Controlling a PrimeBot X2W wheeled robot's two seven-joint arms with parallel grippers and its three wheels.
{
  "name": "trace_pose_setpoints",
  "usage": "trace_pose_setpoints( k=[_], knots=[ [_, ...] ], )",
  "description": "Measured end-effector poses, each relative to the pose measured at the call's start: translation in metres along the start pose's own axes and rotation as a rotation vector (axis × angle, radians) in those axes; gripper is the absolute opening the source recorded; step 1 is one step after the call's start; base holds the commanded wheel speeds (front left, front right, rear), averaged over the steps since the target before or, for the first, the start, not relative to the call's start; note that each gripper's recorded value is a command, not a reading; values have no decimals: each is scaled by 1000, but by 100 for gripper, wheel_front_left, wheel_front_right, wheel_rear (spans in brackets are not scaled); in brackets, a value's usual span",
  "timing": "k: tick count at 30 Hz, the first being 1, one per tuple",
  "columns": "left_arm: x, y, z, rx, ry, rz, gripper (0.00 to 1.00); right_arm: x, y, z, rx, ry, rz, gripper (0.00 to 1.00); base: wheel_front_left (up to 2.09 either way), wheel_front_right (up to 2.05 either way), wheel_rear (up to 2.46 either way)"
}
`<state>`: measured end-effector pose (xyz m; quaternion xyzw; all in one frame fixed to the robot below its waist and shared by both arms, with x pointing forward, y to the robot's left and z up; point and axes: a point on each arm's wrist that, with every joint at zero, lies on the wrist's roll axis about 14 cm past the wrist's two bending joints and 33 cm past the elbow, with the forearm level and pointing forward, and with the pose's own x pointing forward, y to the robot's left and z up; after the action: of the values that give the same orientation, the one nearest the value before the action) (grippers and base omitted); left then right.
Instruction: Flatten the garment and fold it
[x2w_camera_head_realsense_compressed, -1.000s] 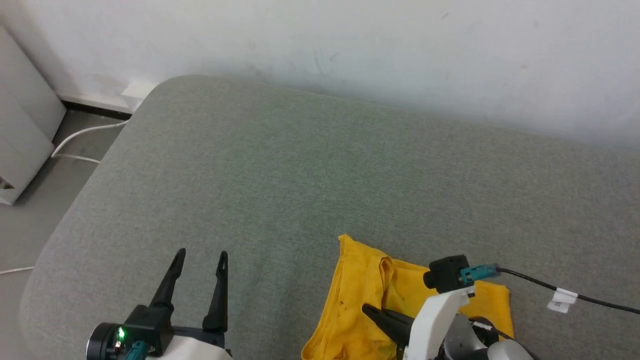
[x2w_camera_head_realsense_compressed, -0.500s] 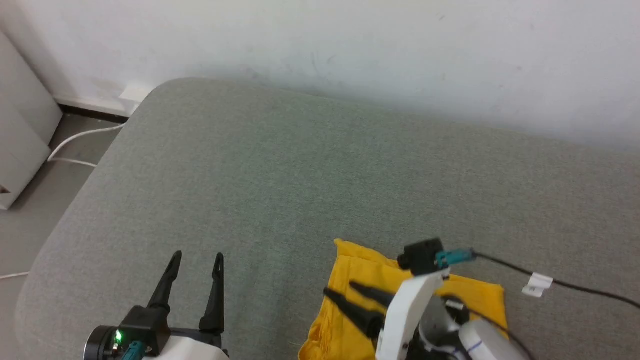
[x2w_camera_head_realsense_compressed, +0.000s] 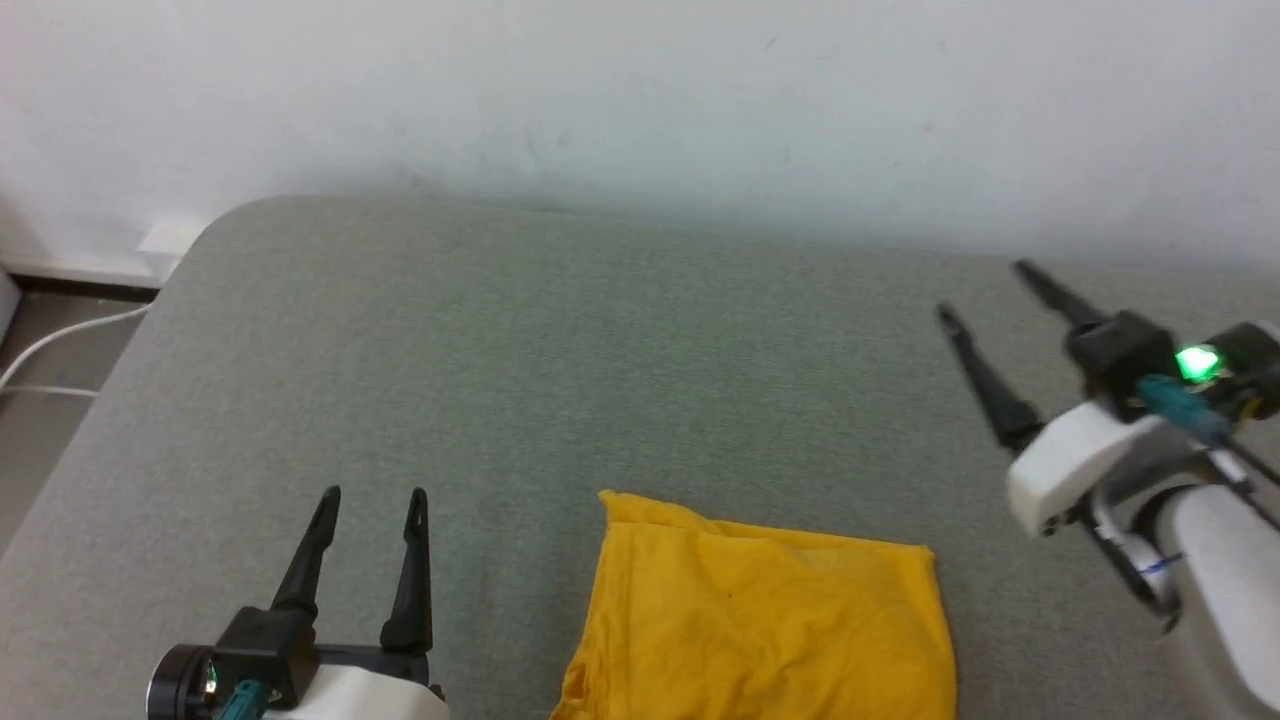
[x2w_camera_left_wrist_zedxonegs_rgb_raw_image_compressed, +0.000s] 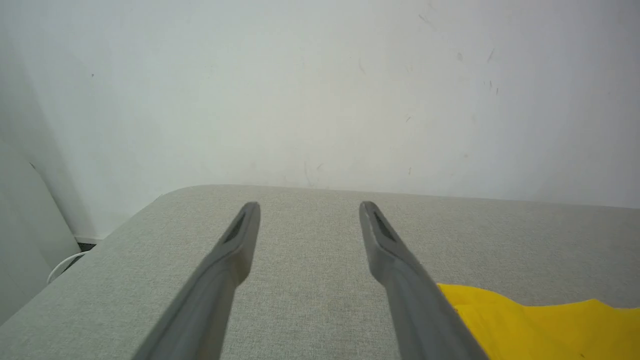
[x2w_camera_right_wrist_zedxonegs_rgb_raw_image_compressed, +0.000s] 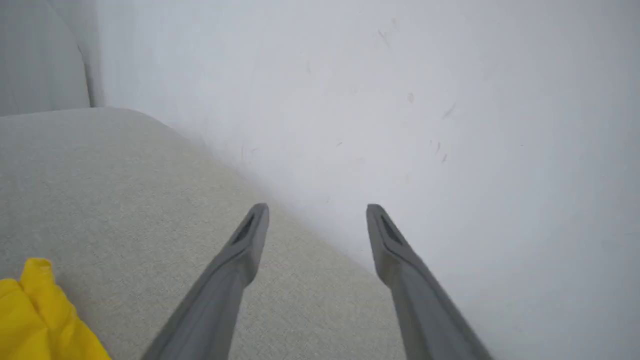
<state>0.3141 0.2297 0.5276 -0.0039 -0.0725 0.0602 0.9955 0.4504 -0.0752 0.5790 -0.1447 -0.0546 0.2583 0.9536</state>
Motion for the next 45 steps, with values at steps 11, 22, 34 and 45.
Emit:
trace_pose_setpoints(
  k=[11, 22, 34, 45],
  knots=[
    [18, -25, 3, -17, -18, -74, 100, -86, -62, -9, 94, -82, -330, 100, 0, 0, 0],
    [21, -36, 3, -15, -21, -107, 100, -131, -31, -30, 285, -78, -429, 100, 0, 0, 0],
    [16, -35, -1, -12, -4, -104, 100, -130, -23, -48, 308, -27, -418, 100, 0, 0, 0],
    [18, -37, -13, -14, 33, -104, 100, -123, 23, -105, 606, 376, -188, 100, 0, 0, 0]
  ],
)
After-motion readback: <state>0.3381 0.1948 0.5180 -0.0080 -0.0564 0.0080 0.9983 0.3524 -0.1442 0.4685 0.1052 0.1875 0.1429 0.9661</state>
